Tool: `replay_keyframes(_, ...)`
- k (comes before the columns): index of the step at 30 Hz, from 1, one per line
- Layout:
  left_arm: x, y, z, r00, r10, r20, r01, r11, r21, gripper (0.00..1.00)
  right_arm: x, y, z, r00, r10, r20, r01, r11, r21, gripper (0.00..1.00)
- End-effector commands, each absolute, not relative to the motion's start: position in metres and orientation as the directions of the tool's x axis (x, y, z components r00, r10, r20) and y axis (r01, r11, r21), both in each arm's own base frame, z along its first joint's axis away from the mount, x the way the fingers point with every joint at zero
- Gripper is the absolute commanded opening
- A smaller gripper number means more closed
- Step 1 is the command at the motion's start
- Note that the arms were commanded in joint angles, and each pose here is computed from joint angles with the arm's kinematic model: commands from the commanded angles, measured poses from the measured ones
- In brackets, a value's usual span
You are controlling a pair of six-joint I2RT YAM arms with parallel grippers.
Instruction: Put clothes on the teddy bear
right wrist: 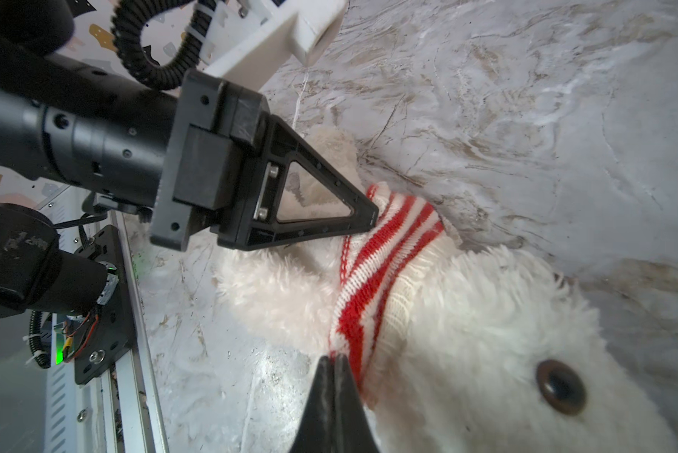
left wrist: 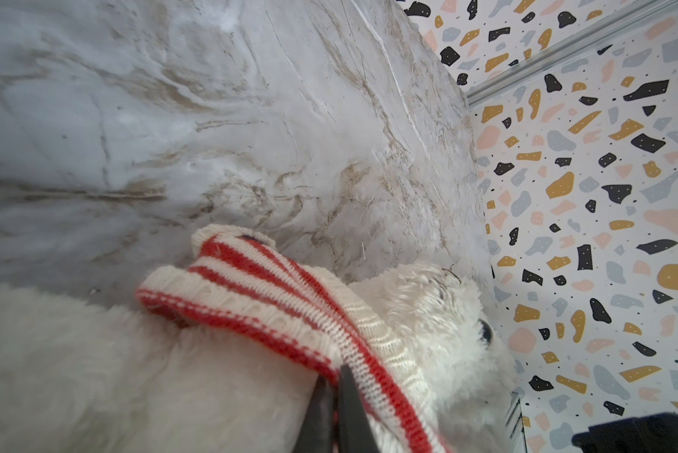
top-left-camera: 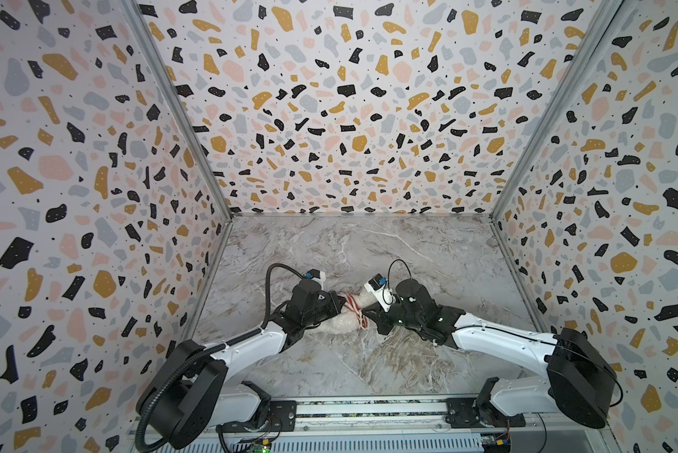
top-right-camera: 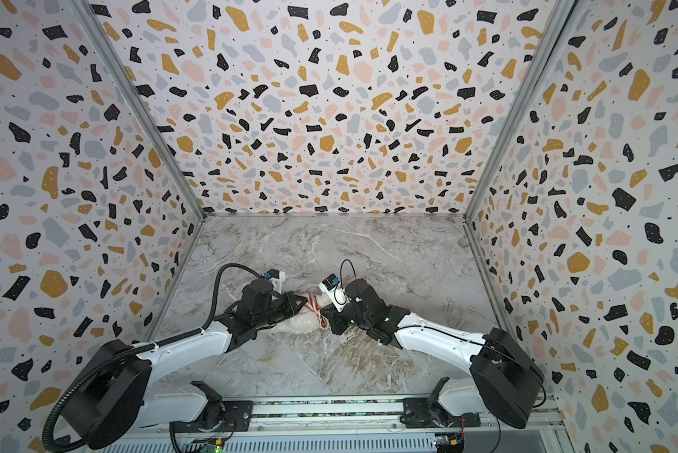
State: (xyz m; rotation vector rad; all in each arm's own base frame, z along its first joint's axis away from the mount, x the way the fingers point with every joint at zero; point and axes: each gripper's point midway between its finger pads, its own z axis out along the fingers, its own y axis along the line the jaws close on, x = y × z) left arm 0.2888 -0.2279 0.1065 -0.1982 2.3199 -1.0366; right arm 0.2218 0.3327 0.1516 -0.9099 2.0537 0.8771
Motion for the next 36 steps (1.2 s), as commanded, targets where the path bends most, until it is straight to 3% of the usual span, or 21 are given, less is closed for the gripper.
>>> replay_keyframes(1,0.287,-0.226,0.106,-0.814,-0.324,-0.482,0.139,0.697,-0.703,0.0,0.227,0.328,0.161,-0.484,-0.295,-0.824,-0.794,0.544,0.272,0.0)
replay_keyframes(10,0.28,-0.232,0.111,-0.827,-0.257,-0.5,0.205,0.69,-0.695,0.0,0.247,0.284,0.133,-0.56,-0.273,-0.782,-0.687,0.681,0.253,0.0)
replay_keyframes(17,0.274,-0.234,0.111,-0.832,-0.212,-0.513,0.246,0.689,-0.682,0.0,0.248,0.278,0.129,-0.567,-0.264,-0.78,-0.675,0.691,0.257,0.01)
replay_keyframes(22,0.273,-0.234,0.11,-0.835,-0.214,-0.507,0.243,0.684,-0.688,0.0,0.24,0.274,0.14,-0.54,-0.247,-0.804,-0.692,0.675,0.257,0.25)
replay_keyframes(27,0.274,-0.236,0.109,-0.838,-0.209,-0.504,0.246,0.68,-0.691,0.0,0.231,0.25,0.131,-0.568,-0.233,-0.79,-0.641,0.728,0.245,0.45)
replay_keyframes(36,0.273,-0.238,0.11,-0.839,-0.204,-0.505,0.255,0.673,-0.695,0.0,0.239,0.238,0.116,-0.603,-0.244,-0.76,-0.604,0.762,0.235,0.56)
